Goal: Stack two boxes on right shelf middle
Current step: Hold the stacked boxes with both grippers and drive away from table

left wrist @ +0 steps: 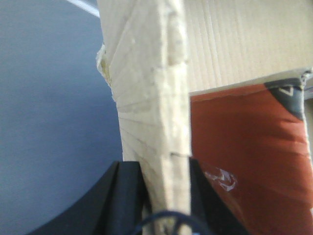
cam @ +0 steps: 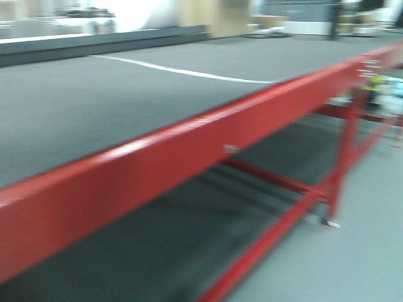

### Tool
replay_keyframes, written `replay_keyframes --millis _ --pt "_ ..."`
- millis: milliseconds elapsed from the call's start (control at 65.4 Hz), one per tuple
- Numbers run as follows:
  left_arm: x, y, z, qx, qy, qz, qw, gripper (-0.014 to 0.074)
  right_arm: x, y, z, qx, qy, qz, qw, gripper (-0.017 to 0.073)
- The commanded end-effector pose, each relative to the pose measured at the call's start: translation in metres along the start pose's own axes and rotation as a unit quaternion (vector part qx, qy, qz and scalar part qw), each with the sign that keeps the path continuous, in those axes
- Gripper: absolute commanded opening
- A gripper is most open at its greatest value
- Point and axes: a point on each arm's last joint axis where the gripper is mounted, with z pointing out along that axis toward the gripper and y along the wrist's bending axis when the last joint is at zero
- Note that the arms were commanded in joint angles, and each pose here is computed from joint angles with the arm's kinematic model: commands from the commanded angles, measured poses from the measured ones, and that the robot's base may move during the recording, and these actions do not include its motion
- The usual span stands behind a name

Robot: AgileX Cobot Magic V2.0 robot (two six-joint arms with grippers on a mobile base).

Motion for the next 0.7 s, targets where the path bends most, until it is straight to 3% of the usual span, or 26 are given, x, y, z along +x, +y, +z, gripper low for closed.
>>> replay_keyframes --millis 0,688 --pt "-0.0064 0.0016 -0.0148 0.004 -0.039 -0.002 0.999 -0.0111 -0.0058 -0.0039 -0.0077 0.021 -0.031 -0.010 0.999 -0.0153" --pt "-0.0064 0.0016 -0.0148 0.004 -0.039 -0.002 0.999 -0.0111 -0.0058 -0.0039 -0.0077 0.021 -0.031 -0.010 0.999 -0.0153"
